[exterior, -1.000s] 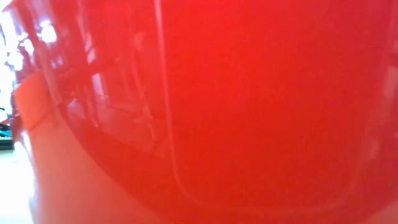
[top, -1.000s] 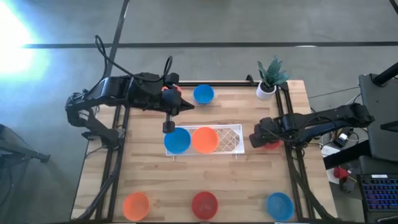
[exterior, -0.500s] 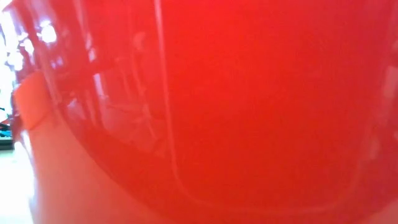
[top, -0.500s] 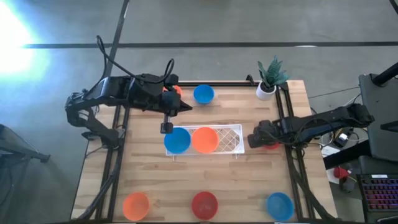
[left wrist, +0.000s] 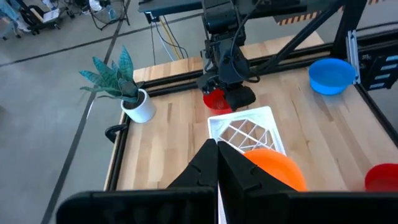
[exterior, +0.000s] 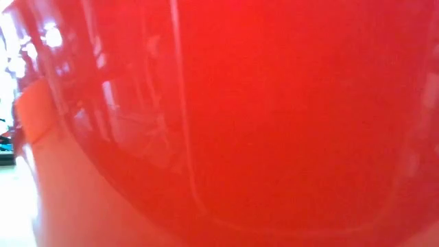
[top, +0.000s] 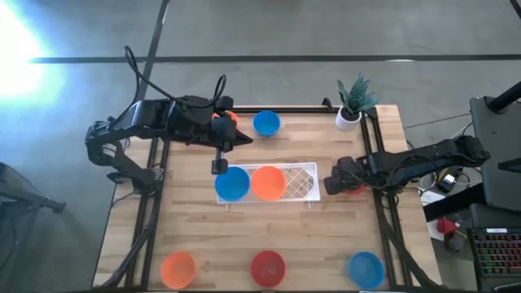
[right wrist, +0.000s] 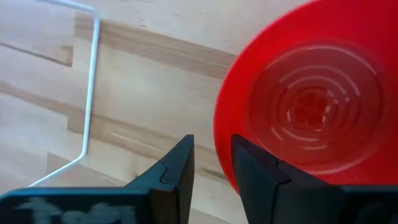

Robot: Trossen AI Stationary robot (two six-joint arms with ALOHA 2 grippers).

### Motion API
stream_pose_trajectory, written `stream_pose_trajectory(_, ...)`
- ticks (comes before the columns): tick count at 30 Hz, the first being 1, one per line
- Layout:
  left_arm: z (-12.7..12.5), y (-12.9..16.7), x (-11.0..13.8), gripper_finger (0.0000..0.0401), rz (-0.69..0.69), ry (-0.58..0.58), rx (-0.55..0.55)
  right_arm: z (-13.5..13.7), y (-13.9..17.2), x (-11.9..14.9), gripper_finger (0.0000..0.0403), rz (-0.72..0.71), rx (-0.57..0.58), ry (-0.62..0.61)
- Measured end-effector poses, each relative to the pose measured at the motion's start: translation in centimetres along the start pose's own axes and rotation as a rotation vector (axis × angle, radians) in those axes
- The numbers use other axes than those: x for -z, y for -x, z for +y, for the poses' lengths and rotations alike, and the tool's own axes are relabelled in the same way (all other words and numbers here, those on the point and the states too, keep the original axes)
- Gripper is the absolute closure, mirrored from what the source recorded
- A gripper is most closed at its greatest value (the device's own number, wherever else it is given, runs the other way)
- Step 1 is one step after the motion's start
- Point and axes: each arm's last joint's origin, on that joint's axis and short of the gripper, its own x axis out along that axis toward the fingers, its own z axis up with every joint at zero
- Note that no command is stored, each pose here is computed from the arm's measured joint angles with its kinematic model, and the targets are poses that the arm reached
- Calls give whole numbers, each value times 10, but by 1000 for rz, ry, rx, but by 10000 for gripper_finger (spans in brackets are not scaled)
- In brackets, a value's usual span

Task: Pick & Place Mini bowls
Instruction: Put the middle red bowl on the shelf

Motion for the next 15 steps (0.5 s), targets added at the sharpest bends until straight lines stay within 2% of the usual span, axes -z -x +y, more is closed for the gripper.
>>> stream_pose_trajectory(9,1,0,-4,399,-41,61,-7,-2,-2,0,301,1,10,9)
stream_pose_trajectory(15,1,0,-4,399,-43,87,-7,-13,-12,2,309,3,60,31)
